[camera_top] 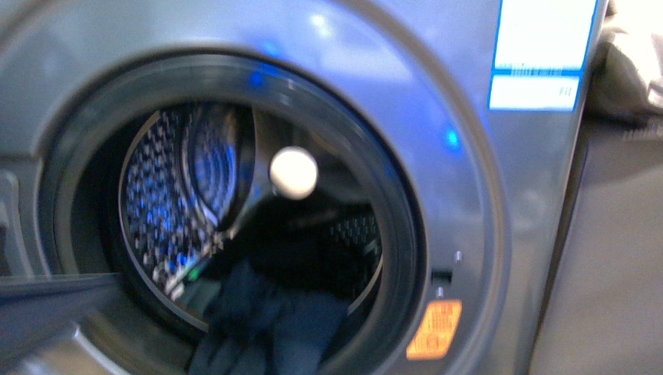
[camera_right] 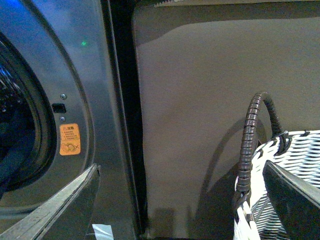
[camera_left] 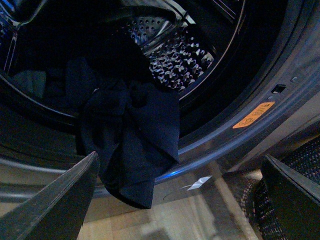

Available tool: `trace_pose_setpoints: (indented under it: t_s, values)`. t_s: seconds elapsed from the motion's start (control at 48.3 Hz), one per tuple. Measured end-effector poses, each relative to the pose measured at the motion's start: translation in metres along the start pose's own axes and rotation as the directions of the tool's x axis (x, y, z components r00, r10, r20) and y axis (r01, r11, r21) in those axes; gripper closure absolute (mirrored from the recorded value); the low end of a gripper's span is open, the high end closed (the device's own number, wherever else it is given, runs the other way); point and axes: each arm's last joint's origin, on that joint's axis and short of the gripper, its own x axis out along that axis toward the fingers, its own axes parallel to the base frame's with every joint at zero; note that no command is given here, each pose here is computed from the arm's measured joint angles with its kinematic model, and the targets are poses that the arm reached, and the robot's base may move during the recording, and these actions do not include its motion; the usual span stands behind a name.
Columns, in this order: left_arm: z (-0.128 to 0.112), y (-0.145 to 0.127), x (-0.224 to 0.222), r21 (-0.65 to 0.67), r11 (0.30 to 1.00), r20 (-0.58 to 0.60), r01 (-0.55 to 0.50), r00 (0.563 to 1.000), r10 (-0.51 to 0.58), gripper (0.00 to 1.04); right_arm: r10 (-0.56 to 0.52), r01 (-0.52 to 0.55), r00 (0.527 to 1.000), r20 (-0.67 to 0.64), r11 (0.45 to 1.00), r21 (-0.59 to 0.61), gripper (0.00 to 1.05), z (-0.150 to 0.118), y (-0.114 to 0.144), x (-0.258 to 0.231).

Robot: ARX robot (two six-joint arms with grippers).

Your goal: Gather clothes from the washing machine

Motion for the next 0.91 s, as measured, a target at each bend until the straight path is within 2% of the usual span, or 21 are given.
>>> trace_pose_setpoints:
  t_s: [0.517,0.91]
  values:
    - [-0.006,0.002,0.083,0.015,1.000,-0.060,0.012,0.998,-0.011,0.07,0.000,0.000,1.000,0.000,1.000,0.000,0.08,0.000,0.000,0.000]
    - [-0.012,0.012,0.128,0.015,0.998,-0.085,-0.063,0.994,0.064,0.07,0.000,0.000,1.000,0.000,1.000,0.000,0.08,0.000,0.000,0.000]
